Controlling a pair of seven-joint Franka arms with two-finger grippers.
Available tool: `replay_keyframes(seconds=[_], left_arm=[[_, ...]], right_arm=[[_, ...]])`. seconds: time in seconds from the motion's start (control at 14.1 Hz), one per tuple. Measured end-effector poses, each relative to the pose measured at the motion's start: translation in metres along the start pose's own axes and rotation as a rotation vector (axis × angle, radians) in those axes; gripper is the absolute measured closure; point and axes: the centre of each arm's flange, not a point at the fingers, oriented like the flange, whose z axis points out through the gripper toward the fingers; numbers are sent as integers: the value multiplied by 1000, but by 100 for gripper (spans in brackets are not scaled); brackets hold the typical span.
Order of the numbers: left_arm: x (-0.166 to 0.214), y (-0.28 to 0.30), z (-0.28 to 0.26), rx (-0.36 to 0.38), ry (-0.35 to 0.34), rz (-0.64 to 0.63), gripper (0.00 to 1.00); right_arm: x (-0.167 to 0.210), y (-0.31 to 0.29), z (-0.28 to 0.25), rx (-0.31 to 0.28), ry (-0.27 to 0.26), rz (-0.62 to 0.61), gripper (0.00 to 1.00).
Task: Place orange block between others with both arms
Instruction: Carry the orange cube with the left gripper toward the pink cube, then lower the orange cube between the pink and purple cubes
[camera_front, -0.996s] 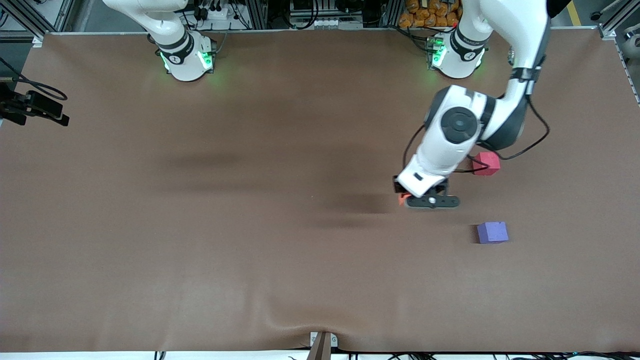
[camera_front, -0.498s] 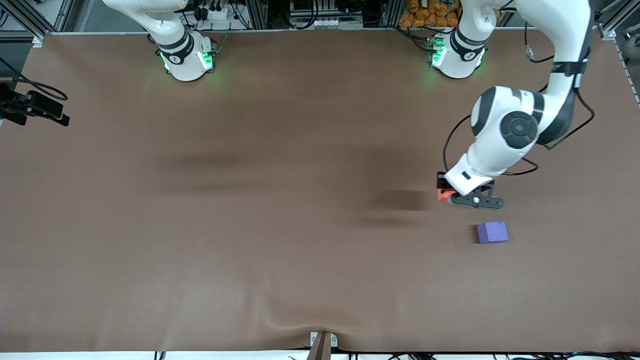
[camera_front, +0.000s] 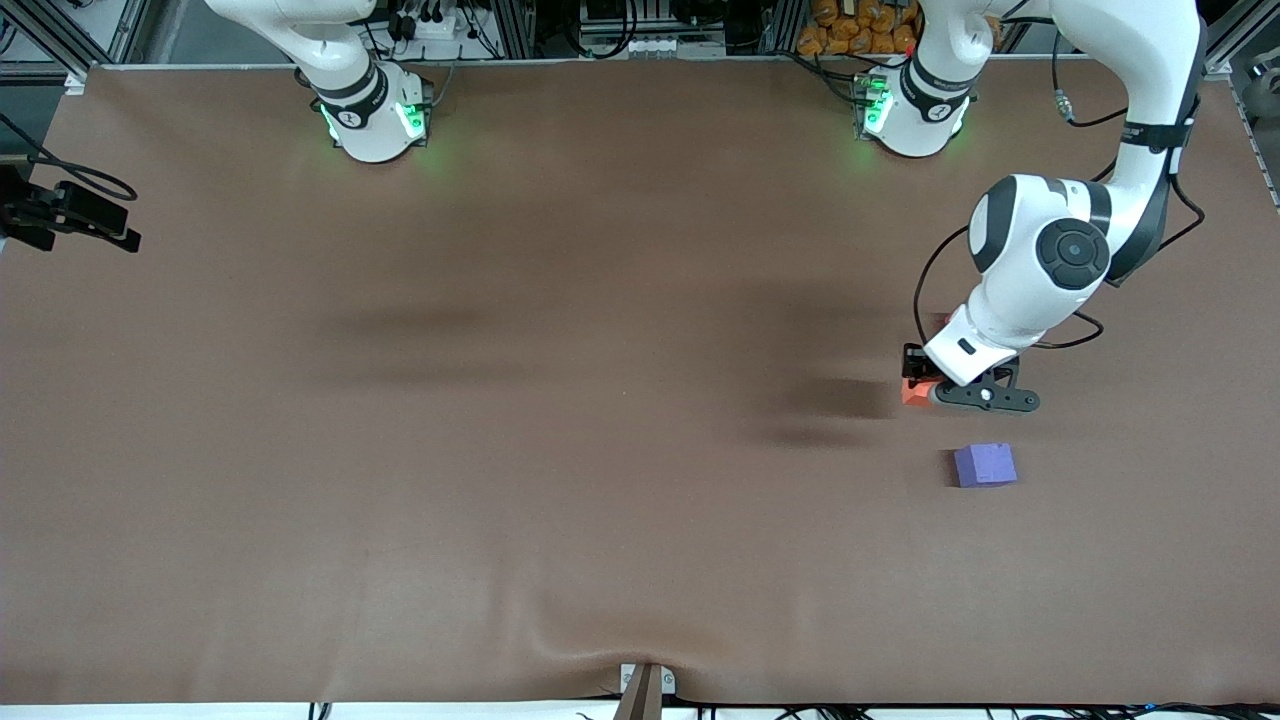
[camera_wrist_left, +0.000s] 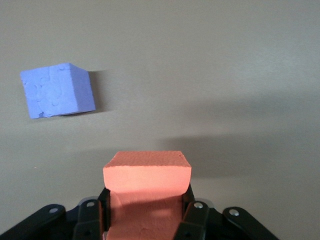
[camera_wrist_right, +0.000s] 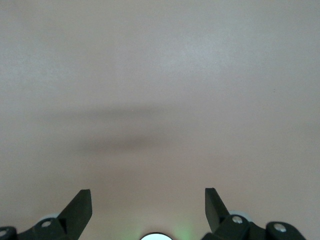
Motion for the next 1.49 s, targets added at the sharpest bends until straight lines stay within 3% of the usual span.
replay_keyframes(seconds=[0.36,0.71,1.49], left_arm=[[-10,-38,16,7,26,21,47],[-28,-69,34,13,25,15,47],[-47,-97,70,28,56,10,47]], right_arm=[[-1,-1,-7,-1,13,-1,0],[-5,0,-5,1,-20,1,0],[-5,1,-5,2,-26,4,0]])
